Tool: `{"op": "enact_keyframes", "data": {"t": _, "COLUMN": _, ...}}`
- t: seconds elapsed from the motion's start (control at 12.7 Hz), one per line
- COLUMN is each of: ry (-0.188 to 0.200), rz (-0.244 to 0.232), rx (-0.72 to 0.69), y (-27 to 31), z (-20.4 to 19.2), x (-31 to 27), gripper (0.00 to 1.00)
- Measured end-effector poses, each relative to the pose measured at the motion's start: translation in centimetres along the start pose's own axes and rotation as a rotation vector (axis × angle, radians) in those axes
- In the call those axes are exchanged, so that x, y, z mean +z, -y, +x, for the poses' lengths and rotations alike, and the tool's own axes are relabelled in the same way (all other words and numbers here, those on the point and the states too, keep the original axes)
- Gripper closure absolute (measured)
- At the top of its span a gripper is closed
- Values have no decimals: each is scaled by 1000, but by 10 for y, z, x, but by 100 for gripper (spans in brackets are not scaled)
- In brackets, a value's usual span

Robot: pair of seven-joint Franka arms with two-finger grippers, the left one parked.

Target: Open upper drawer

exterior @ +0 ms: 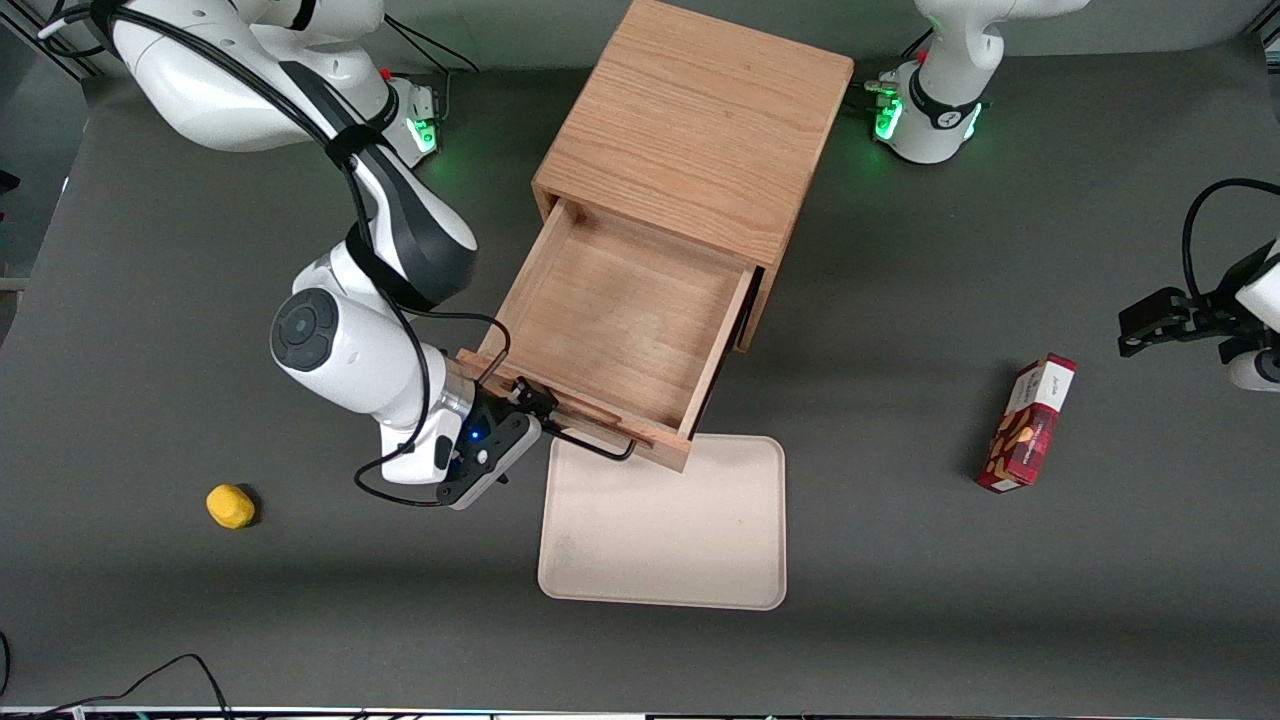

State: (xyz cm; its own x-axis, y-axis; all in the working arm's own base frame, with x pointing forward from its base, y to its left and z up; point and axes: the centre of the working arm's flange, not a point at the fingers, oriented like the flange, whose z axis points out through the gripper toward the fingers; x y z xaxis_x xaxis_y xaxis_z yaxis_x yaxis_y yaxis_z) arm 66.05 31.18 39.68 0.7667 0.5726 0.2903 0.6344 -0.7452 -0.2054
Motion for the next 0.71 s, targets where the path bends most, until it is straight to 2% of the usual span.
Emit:
{"op": "enact_keyframes", "data": {"t": 0.16, "ry": -50, "rz": 65, "rx": 70, "y": -3, "z": 5, "x": -7, "gripper": 0}}
{"op": "enact_keyframes", "data": {"t": 0.24, "ry": -68, "rz": 83, "rx": 88, "y": -5, "z": 8, "x": -13, "gripper": 0}}
{"op": "enact_keyframes", "data": {"t": 0.55, "ry": -81, "rz": 90, "rx": 97, "y": -2, "z": 14, "x": -26, "gripper": 0}}
{"op": "enact_keyframes", "data": {"t": 0.71, "ry": -60, "rz": 69, "rx": 135, "y": -7, "z": 12, "x": -58, "gripper": 0}}
